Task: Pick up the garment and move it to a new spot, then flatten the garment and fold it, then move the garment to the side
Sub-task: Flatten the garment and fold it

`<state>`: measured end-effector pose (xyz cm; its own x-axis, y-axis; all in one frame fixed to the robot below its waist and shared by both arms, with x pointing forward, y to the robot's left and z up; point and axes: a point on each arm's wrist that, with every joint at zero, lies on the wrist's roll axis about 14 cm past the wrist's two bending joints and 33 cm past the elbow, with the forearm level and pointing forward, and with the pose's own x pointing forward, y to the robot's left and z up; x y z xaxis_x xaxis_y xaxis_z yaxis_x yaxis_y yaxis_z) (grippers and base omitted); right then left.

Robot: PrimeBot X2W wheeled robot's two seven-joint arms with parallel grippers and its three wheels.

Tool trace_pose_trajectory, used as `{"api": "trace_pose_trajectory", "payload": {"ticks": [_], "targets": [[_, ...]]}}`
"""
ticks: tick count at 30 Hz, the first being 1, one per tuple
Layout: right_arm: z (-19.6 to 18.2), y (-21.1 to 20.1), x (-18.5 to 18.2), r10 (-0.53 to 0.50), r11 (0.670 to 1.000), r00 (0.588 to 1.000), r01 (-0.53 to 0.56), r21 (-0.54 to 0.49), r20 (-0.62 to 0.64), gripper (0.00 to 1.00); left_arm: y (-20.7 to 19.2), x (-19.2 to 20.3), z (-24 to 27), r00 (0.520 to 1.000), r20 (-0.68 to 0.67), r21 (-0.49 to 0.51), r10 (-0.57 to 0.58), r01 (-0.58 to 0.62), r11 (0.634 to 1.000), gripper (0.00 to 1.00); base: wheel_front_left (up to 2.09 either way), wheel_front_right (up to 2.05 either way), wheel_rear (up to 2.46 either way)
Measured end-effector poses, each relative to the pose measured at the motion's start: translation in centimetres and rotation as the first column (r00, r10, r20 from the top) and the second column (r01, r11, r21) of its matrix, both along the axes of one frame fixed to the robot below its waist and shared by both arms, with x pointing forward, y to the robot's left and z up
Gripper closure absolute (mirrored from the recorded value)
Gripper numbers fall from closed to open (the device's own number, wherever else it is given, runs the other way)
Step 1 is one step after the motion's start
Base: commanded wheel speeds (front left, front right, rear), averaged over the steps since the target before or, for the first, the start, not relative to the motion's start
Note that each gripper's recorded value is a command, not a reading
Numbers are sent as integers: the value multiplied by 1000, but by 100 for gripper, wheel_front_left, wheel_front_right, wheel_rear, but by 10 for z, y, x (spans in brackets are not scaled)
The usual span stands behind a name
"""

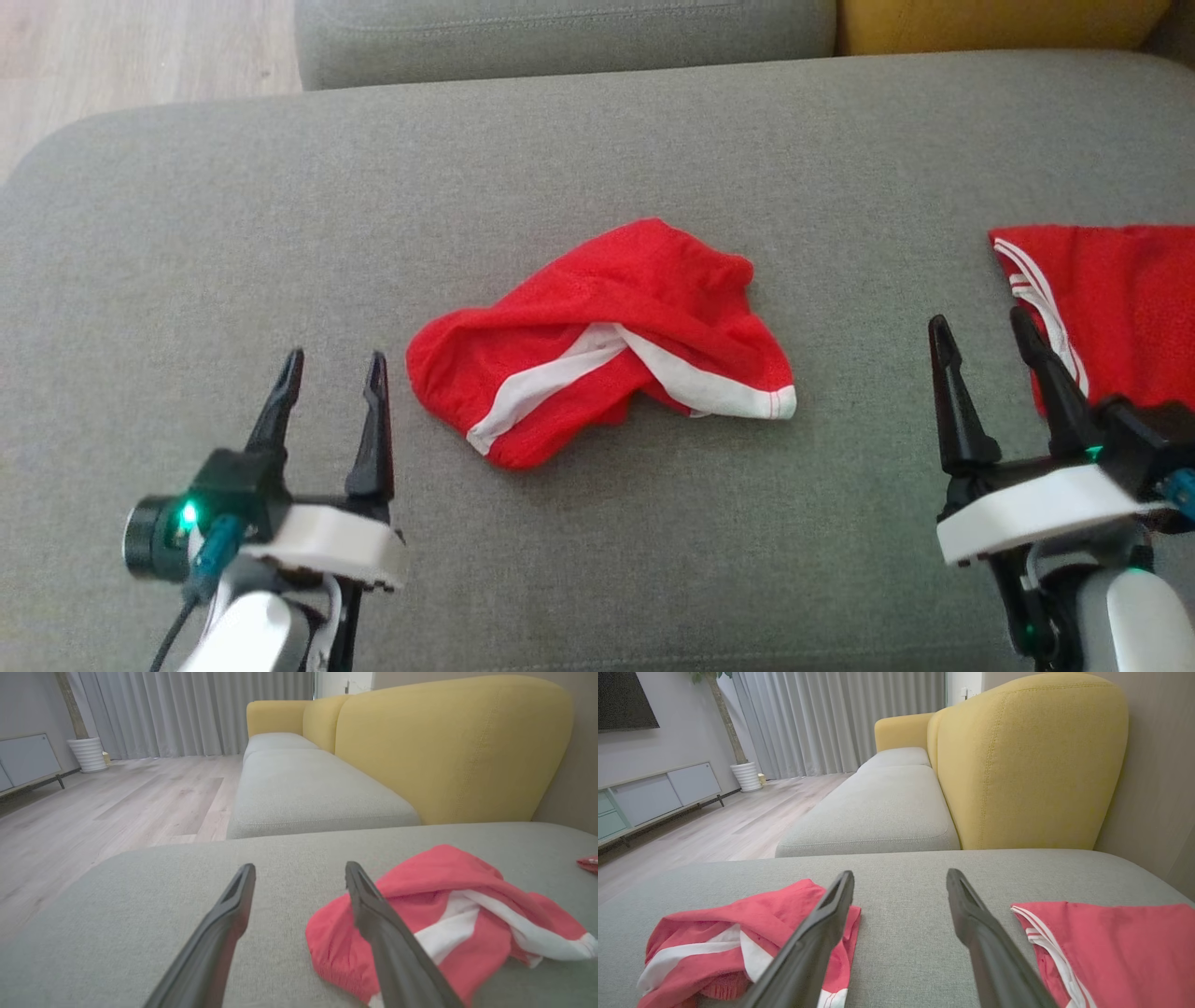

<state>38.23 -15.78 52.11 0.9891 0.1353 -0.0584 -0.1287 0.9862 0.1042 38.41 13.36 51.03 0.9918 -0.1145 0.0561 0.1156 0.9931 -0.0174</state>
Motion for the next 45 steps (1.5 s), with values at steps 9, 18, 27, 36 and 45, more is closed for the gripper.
{"api": "trace_pose_trajectory", "payload": {"ticks": [9,18,27,36,45], "targets": [[1,1,-5,2,1000,1000,-2,0,1,0,3,-6,-1,1000,-11,11,8,-8,1000,0,0,0,0],[-3,0,-4,1,1000,1000,-1,0,-13,0,1,-6,-1,1000,-12,6,-3,3,1000,0,0,0,0],[-12,1,-2,2,1000,999,-1,11,-43,0,-52,-12,-58,941,-273,-133,-200,169,977,0,0,0,0],[-28,-8,-2,-24,1000,996,26,16,-92,0,-67,-17,-124,844,-480,-196,-240,164,967,0,0,0,0],[-46,-4,-4,-15,999,989,19,27,-147,0,-69,-7,-128,845,-473,-212,-249,165,963,100,0,0,0]]}}
